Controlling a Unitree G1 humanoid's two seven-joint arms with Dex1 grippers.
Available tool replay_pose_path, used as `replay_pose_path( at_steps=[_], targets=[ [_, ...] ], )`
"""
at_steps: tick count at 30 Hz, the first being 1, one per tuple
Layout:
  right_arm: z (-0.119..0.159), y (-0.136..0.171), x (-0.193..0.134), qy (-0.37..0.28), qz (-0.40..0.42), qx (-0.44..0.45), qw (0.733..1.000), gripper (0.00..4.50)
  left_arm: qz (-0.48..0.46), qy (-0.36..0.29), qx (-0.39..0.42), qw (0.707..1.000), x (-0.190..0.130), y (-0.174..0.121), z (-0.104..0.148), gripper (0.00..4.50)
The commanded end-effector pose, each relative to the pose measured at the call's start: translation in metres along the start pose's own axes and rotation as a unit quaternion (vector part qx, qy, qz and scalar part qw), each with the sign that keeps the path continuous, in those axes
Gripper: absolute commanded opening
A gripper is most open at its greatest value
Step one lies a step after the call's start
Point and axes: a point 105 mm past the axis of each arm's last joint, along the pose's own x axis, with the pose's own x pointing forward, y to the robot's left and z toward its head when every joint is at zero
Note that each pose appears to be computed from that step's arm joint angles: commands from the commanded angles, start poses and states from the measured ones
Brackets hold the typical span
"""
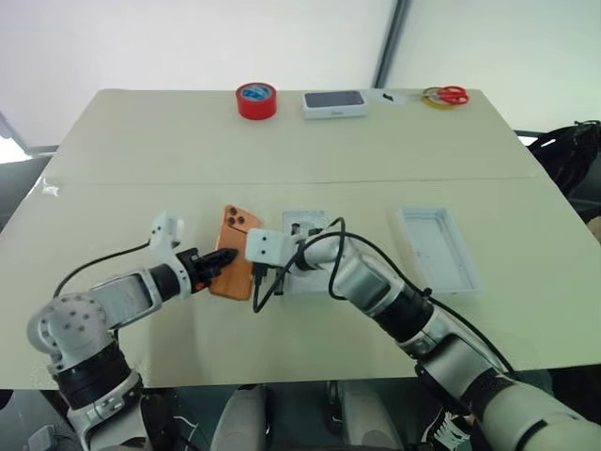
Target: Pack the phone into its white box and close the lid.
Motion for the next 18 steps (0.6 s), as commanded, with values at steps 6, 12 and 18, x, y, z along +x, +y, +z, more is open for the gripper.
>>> replay_pose_path(
  at_steps=[6,12,18],
  targets=[
    [0.023,-0.022,-0.061,-0.102,-0.019,0.024,0.994,0.00,-0.043,-0.080,-0.048,0.995,-0.002,-0.014,0.029,0.01],
    [-0.001,-0.050,-0.119,-0.151,-0.079,0.081,0.982,0.00,-0.109,-0.121,-0.082,0.983,0.013,-0.052,0.039,0.01],
    [-0.047,-0.062,-0.163,-0.156,-0.114,0.162,0.968,0.00,-0.142,-0.091,-0.117,0.979,0.039,-0.084,0.019,0.01]
  ],
)
